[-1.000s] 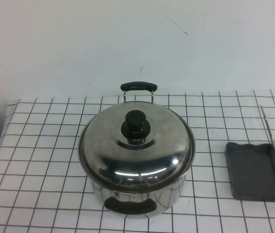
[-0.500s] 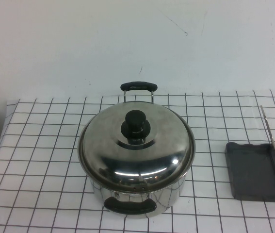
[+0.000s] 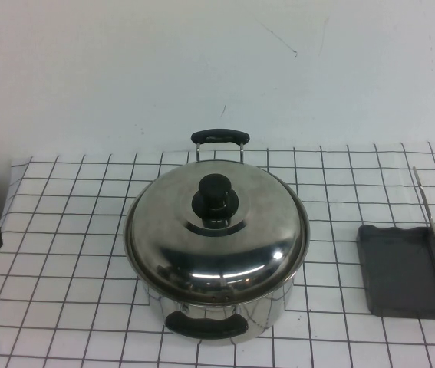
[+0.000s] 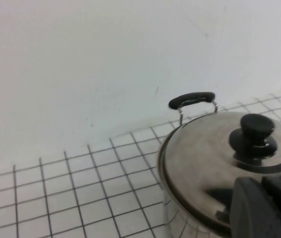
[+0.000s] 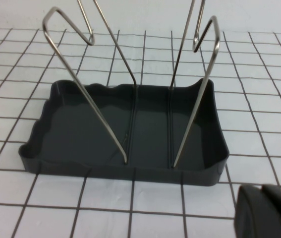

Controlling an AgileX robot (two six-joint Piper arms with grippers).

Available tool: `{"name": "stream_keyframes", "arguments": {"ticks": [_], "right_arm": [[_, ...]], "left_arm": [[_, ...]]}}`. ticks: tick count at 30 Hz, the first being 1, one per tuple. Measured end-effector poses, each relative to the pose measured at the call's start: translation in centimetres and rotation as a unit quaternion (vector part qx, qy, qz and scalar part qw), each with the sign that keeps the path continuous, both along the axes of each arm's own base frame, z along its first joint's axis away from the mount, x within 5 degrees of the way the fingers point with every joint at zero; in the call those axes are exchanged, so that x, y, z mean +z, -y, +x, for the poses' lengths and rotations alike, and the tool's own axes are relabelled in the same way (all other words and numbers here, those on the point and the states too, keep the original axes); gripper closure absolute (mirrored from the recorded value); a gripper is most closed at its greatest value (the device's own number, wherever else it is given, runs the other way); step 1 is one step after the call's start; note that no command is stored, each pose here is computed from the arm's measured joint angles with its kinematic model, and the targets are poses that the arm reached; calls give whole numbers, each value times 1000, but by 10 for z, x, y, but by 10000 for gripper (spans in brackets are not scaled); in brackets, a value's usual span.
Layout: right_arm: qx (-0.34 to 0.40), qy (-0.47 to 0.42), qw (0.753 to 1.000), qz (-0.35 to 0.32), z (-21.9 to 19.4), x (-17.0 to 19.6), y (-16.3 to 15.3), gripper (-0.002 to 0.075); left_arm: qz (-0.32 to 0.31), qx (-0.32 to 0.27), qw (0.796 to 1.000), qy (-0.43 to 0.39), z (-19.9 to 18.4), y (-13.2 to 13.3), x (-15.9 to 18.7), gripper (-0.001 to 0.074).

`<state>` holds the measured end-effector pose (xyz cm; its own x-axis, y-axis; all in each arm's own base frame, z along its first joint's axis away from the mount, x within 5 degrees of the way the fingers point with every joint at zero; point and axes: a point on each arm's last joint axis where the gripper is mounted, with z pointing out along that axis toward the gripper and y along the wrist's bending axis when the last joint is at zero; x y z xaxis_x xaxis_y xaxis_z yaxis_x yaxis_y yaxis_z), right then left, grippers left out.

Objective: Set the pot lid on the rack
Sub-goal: Open the pot

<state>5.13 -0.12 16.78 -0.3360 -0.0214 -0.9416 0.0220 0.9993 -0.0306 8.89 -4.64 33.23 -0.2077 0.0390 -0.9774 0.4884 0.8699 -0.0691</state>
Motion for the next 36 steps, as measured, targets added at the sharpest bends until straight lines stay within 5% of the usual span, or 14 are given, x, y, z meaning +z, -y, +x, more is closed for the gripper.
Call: {"name": "stream_keyframes", "arguments": {"ticks": [5, 11, 14, 24, 36], "right_arm": [[0, 0, 1000, 0, 0, 0, 0, 729], [0, 0, 1000, 0, 0, 0, 0, 729], [0, 0, 1000, 0, 0, 0, 0, 729], [0, 0, 1000, 0, 0, 0, 0, 729], [0, 0, 1000, 0, 0, 0, 0, 729]], "left_arm": [[2, 34, 998, -48, 28, 4, 13, 637], [10, -25, 1000, 0, 44, 46, 15, 246], [16, -68, 998, 1, 53, 71, 7, 144], [2, -156, 988, -15, 99, 133, -38, 104], [-46, -143, 989, -7, 147, 156, -88, 104]]}}
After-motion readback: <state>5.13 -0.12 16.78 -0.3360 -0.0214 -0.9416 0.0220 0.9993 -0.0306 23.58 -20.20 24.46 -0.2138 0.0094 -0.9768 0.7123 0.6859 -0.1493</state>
